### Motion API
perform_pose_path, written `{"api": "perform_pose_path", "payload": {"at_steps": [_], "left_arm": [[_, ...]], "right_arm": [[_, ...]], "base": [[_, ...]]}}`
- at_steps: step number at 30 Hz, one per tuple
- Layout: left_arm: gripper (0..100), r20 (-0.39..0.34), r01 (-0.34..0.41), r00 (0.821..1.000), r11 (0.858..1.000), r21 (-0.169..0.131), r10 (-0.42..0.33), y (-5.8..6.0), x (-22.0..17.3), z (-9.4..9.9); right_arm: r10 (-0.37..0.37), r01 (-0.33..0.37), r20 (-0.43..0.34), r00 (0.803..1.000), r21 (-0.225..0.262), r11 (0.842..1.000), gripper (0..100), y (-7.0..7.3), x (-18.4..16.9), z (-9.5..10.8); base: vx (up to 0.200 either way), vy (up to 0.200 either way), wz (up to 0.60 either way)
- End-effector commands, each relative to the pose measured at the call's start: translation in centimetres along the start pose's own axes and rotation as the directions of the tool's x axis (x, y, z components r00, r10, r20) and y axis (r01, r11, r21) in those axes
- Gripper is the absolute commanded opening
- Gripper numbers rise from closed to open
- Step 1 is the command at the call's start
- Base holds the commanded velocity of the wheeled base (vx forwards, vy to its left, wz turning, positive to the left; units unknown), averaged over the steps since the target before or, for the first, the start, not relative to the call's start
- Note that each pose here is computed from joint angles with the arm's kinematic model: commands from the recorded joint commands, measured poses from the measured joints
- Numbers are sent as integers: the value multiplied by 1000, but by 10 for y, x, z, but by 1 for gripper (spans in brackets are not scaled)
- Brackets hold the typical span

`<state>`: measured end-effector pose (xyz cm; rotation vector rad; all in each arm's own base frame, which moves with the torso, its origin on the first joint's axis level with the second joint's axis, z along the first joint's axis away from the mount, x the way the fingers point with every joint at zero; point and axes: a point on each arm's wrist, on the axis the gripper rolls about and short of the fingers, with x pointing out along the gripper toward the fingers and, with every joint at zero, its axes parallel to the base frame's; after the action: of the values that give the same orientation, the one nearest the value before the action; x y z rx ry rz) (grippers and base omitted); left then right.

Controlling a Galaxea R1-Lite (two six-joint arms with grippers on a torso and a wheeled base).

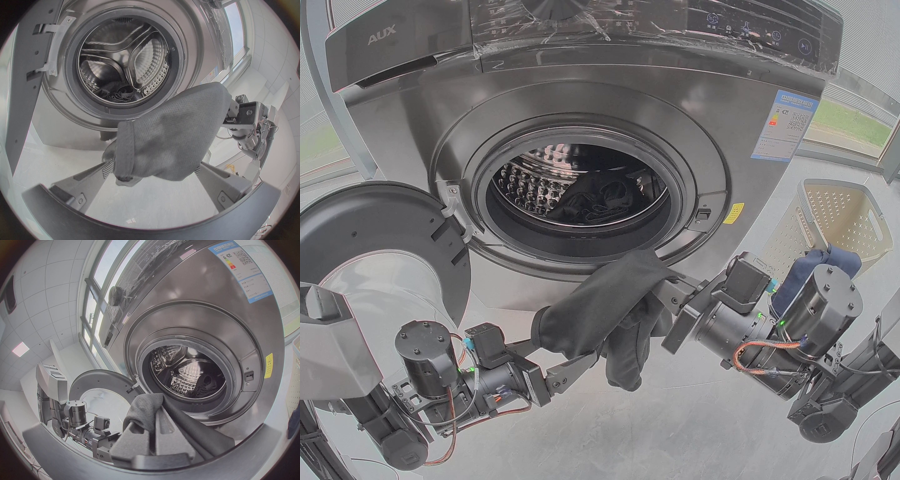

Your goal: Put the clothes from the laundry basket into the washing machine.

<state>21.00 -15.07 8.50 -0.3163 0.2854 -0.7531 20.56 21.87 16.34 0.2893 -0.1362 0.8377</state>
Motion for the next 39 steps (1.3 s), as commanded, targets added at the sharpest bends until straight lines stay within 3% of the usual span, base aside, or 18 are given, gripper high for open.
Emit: {"api": "perform_pose_path", "payload": {"at_steps": [1,6,15,19,31,39], "left_arm": [[100,-26,-10,1000,1000,-6,10,3,1,-6],[100,-36,-16,999,1000,4,16,4,4,-9],[100,-85,-32,996,999,1,32,9,7,-20],[100,-119,-58,991,997,47,63,21,19,-31],[100,-81,-60,995,996,72,66,38,62,-38],[100,-26,-107,994,991,77,109,52,84,-37]], "right_arm": [[-5,5,19,1000,-2,1000,0,-1,1,5],[-43,43,30,999,-1,999,0,-3,2,5],[-39,39,57,998,5,999,0,-1,8,10],[-33,32,72,997,6,999,0,0,10,12],[-23,23,60,998,9,1000,0,4,9,9],[-24,23,59,998,9,1000,0,4,8,10]], "base": [[0,0,0],[0,0,0],[0,0,0],[0,0,0],[0,0,0],[0,0,0]]}}
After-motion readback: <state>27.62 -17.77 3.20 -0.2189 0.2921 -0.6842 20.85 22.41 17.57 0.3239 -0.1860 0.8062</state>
